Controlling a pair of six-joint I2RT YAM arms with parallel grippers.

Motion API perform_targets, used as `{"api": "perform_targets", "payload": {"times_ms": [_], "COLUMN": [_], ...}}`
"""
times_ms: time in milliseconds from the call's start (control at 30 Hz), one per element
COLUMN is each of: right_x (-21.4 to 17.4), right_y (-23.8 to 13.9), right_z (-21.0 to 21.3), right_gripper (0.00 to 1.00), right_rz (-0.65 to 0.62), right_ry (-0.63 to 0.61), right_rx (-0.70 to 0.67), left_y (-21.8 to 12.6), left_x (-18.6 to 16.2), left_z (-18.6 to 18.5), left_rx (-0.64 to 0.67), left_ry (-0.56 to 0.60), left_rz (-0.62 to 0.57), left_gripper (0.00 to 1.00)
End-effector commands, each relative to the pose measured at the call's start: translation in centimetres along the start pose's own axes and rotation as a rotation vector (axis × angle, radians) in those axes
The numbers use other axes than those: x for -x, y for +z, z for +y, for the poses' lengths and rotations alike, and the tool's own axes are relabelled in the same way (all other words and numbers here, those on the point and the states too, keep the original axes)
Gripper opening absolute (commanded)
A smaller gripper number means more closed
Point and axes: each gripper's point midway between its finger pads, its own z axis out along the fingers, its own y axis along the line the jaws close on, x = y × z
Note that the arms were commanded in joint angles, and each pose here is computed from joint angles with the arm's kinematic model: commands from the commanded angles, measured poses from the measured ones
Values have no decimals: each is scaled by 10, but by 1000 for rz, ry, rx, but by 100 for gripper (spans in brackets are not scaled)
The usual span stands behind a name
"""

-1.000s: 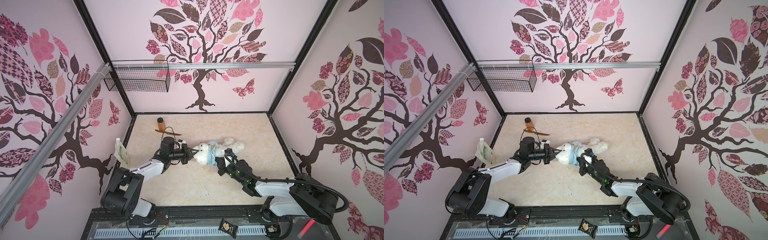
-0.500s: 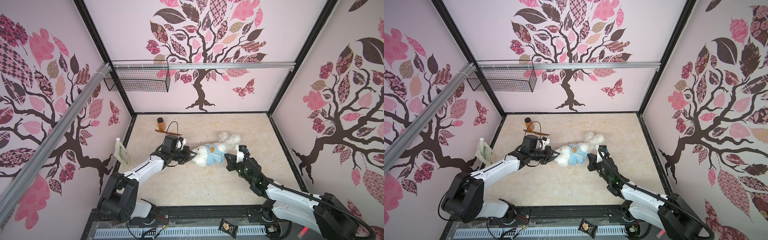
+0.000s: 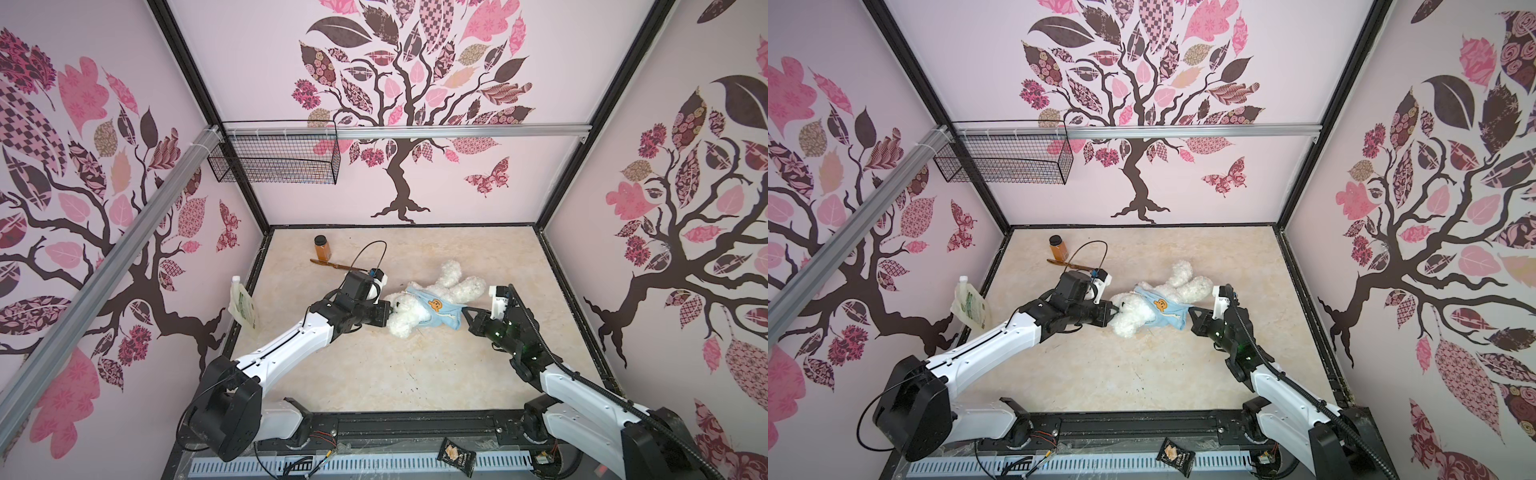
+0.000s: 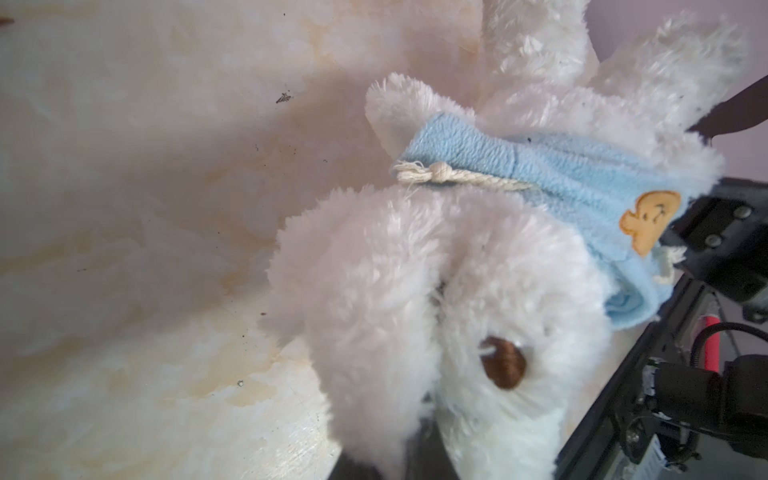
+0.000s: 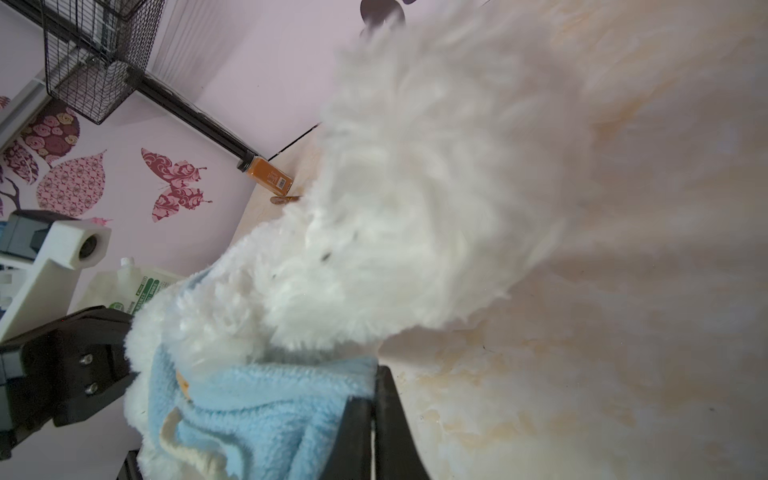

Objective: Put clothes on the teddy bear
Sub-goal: 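Regrasp the hoodie side at the bear's chest with the right gripper and tug it down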

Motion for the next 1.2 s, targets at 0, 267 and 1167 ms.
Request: {"api": "perform_targets", "payload": {"times_ms": [0, 267, 1167], "right_x": [38, -17, -40], "right_y": [-13, 27, 58], "right_z": [-66, 13, 58], "right_gripper": [0, 3, 29], "right_rz": [-164, 163, 408], "right_ry": [142, -96, -96], "right_rx": [-228, 98, 250], "left_y": [-25, -13, 6], "left_x": [-32, 19, 19], "left_z": [79, -14, -33], "left_rx": [392, -147, -296], "left_ry": [106, 6, 202], "left_rz": [120, -159, -287], "left_gripper": [0, 0, 0]}}
